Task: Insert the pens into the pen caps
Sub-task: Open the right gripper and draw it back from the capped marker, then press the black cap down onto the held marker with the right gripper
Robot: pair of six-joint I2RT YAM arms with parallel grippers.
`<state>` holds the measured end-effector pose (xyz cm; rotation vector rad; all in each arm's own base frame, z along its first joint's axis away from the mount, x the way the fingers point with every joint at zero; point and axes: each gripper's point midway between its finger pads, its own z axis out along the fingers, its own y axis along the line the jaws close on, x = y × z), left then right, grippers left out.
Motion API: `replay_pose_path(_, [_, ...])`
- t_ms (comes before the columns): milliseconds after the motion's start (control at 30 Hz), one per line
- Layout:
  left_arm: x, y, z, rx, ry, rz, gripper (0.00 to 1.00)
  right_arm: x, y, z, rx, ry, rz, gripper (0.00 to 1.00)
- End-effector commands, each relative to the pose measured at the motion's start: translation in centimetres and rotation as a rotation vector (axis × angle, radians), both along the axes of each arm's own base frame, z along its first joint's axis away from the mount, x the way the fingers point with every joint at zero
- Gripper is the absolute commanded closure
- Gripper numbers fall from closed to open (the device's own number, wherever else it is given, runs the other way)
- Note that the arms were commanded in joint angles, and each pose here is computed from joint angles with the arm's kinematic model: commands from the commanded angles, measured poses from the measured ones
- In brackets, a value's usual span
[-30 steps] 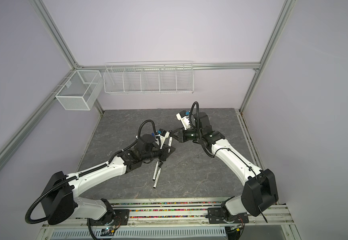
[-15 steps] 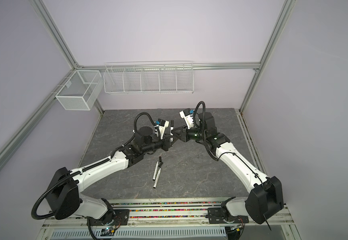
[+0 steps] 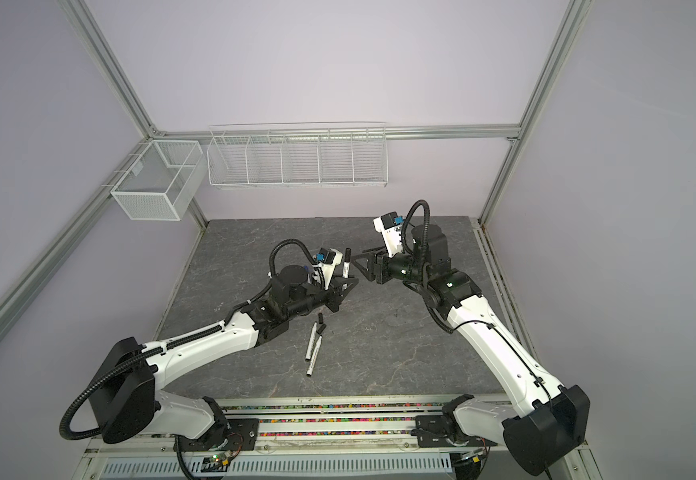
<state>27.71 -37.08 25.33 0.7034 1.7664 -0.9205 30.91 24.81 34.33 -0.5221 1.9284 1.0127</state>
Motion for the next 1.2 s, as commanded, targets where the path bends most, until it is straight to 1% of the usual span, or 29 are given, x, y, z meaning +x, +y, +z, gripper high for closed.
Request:
replay_pose_path(0, [-1.2, -0.2, 1.7, -0.05, -0.045, -0.038, 1.0, 1.2, -0.2, 1.8, 0.002, -0.053, -0.037, 0.44])
replay_pose_path(167, [-1.7, -0.4, 1.5, -0.061, -0.029, -0.047, 1.0, 2.0, 1.6, 1.1, 0.019, 0.005, 0.028, 0.5])
replay_pose_path(500, [-1.7, -0.7, 1.6, -0.059, -0.032, -0.053, 1.0, 1.7, 3.5, 0.4, 0.035, 0.043, 0.087, 0.67])
replay_pose_path(600, [-1.6, -0.9, 1.6, -0.058, -0.03, -0.057, 1.0, 1.4, 3.7, -0.1, 0.035, 0.063, 0.102, 0.69])
replay_pose_path(900, [-1.5, -1.1, 1.3, -0.047, -0.018, -0.06, 1.0, 0.7, 4.3, -0.3, 0.043, 0.075, 0.125, 0.71])
replay_pose_path(1067, [-1.5, -1.1, 1.8, -0.052, -0.024, -0.058, 1.0, 0.5, 4.3, -1.0, 0.028, 0.089, 0.13, 0.81])
replay_pose_path(1167, [-1.4, -1.0, 2.5, -0.062, -0.035, -0.045, 1.0, 0.1, 4.3, -1.6, 0.02, 0.106, 0.142, 0.85])
